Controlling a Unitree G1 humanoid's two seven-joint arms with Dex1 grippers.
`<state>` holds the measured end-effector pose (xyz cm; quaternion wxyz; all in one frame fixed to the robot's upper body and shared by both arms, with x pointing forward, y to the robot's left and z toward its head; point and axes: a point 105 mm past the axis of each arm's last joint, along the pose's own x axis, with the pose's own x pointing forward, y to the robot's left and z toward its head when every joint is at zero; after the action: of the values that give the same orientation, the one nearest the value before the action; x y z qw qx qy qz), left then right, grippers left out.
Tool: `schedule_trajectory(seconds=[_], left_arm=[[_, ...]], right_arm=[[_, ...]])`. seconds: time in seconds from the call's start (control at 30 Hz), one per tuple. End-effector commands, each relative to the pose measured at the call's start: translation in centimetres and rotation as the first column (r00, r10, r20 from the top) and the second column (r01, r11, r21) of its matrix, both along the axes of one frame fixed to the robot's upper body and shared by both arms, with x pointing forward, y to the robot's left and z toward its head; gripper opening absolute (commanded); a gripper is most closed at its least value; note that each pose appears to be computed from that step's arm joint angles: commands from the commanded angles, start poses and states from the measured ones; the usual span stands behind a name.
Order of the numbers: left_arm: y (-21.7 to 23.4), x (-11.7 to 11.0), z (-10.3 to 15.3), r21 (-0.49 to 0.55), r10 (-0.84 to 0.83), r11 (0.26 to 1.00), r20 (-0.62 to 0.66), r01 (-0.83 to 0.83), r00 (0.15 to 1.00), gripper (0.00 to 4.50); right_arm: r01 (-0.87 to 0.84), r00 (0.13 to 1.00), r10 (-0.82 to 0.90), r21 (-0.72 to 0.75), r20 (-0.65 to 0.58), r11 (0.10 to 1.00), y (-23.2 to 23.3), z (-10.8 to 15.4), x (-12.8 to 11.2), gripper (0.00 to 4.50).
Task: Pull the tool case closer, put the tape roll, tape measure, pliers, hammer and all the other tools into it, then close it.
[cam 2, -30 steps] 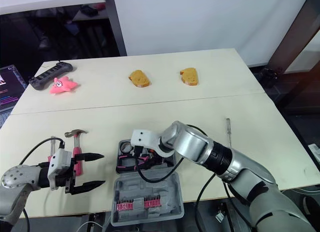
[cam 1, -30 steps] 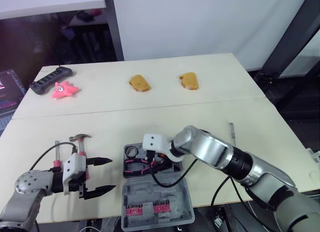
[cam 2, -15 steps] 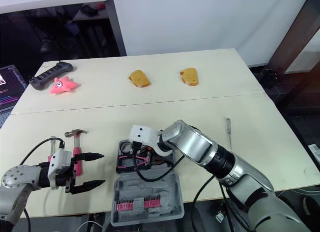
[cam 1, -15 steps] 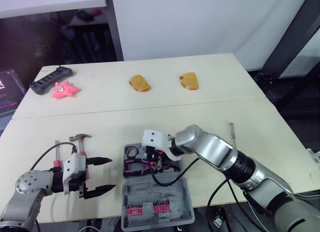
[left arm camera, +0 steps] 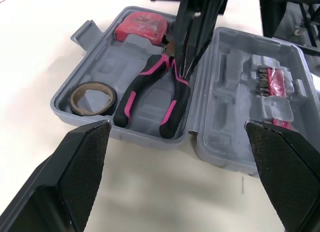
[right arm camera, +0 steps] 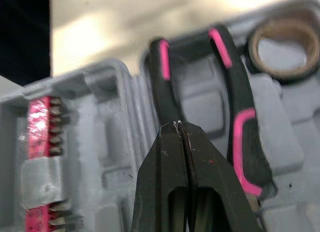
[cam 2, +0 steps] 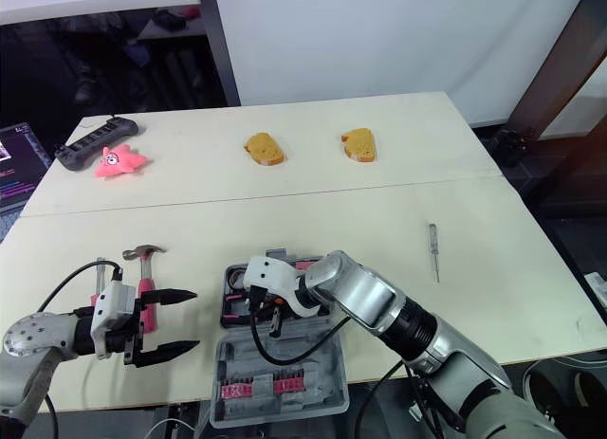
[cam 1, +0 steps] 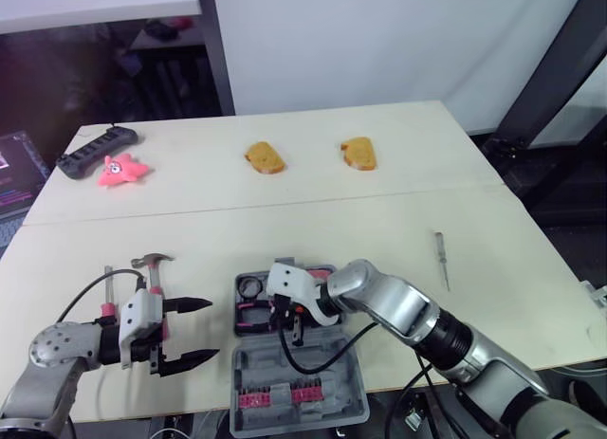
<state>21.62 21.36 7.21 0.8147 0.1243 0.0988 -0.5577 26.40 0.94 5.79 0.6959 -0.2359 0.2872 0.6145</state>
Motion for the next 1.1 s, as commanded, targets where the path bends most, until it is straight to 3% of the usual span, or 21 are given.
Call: schedule_trajectory(seconds=[0.03, 0.33, 0.47, 0.6, 0.73, 0.8, 0.9, 1.0, 1.1], left_arm=[[0.0, 0.0, 0.7, 0.006, -0.007, 1.000, 0.028, 0.006, 1.000, 4.50], [0.2, 0.1, 0.8, 0.013, -0.002, 1.000, 0.032, 0.002, 1.000, 4.50], [0.3, 0.1, 0.8, 0.016, -0.001, 1.000, 0.031, 0.000, 1.000, 4.50], [0.4, 0.1, 0.8, 0.019, 0.001, 1.000, 0.029, -0.002, 1.000, 4.50], [0.4, 0.2, 0.6, 0.030, 0.007, 1.000, 0.027, -0.008, 1.000, 4.50], [0.5, 0.4, 0.4, 0.044, 0.018, 0.999, 0.028, -0.019, 0.999, 4.50], [0.5, 0.7, -0.1, 0.074, 0.037, 0.996, 0.031, -0.039, 0.999, 4.50], [0.3, 0.5, -0.5, 0.069, 0.040, 0.997, -0.003, -0.040, 0.999, 4.50], [0.4, 0.3, -1.3, 0.087, 0.056, 0.995, -0.045, -0.052, 0.997, 3.60]], right_arm=[[0.025, 0.998, -0.030, -0.104, -0.048, 0.994, -1.5, -2.5, -0.2, 0.04], [0.044, 0.995, -0.076, -0.385, -0.070, 0.922, -5.9, -7.9, -0.6, 0.04], [0.050, 0.995, -0.081, -0.386, -0.062, 0.921, -5.7, -8.1, -0.3, 0.04], [0.082, 0.995, -0.092, -0.222, -0.035, 0.972, -3.3, -5.3, 0.8, 0.04], [0.065, 0.993, -0.078, 0.135, 0.094, 0.989, -0.3, 1.7, 2.2, 0.04], [0.002, 0.988, -0.043, 0.266, 0.149, 0.964, 0.0, 4.8, 1.6, 0.04], [0.017, 0.990, -0.075, 0.414, 0.122, 0.910, -2.0, 8.9, 0.2, 0.04], [0.032, 0.997, -0.058, 0.375, 0.059, 0.926, -5.2, 8.8, -1.9, 0.04], [0.140, 0.990, -0.144, 0.213, 0.004, 0.967, -9.6, 6.0, -2.6, 0.00]])
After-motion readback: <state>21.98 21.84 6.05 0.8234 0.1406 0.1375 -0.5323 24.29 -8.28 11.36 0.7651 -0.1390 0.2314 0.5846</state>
